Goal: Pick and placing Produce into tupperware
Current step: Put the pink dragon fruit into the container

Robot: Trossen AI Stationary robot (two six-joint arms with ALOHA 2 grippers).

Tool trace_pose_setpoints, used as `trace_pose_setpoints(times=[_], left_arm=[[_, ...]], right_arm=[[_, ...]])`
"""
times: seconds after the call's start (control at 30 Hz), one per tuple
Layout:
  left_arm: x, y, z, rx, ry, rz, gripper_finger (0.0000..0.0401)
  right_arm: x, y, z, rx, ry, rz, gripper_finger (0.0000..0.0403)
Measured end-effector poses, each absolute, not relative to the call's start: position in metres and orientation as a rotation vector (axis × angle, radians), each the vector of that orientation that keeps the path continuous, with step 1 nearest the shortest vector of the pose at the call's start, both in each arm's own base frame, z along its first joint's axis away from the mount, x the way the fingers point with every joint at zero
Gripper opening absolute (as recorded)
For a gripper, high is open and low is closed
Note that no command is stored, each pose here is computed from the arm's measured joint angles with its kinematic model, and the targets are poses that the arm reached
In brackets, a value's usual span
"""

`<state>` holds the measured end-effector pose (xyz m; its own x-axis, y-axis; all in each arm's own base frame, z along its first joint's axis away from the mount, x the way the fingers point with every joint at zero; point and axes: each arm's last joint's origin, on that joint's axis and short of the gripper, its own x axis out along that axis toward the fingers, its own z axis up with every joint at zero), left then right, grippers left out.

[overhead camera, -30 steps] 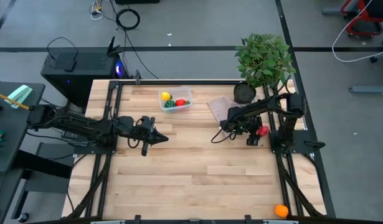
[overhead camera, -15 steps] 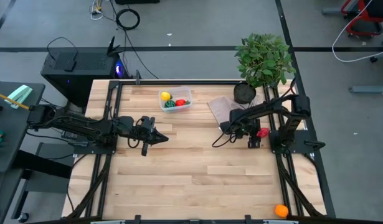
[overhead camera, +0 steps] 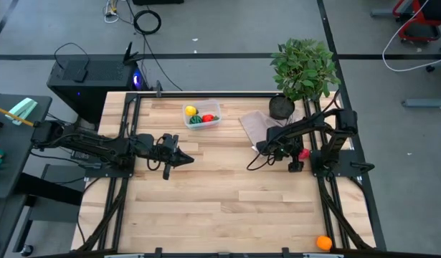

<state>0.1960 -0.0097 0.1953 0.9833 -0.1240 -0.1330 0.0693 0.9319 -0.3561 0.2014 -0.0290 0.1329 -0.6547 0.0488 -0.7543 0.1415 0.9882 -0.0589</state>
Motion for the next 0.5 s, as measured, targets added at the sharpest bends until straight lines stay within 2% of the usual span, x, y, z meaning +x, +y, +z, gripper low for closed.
trace_pose_setpoints(times=[0.23,0.5], left_arm=[[0.196,-0.010,0.195,-0.357,0.155,-0.099,0.0008],[0.196,-0.010,0.195,-0.358,0.155,-0.100,0.0023]], right_arm=[[0.202,-0.029,0.127,0.129,2.300,-0.142,0.0365],[0.204,-0.029,0.116,0.130,2.342,-0.153,0.0334]])
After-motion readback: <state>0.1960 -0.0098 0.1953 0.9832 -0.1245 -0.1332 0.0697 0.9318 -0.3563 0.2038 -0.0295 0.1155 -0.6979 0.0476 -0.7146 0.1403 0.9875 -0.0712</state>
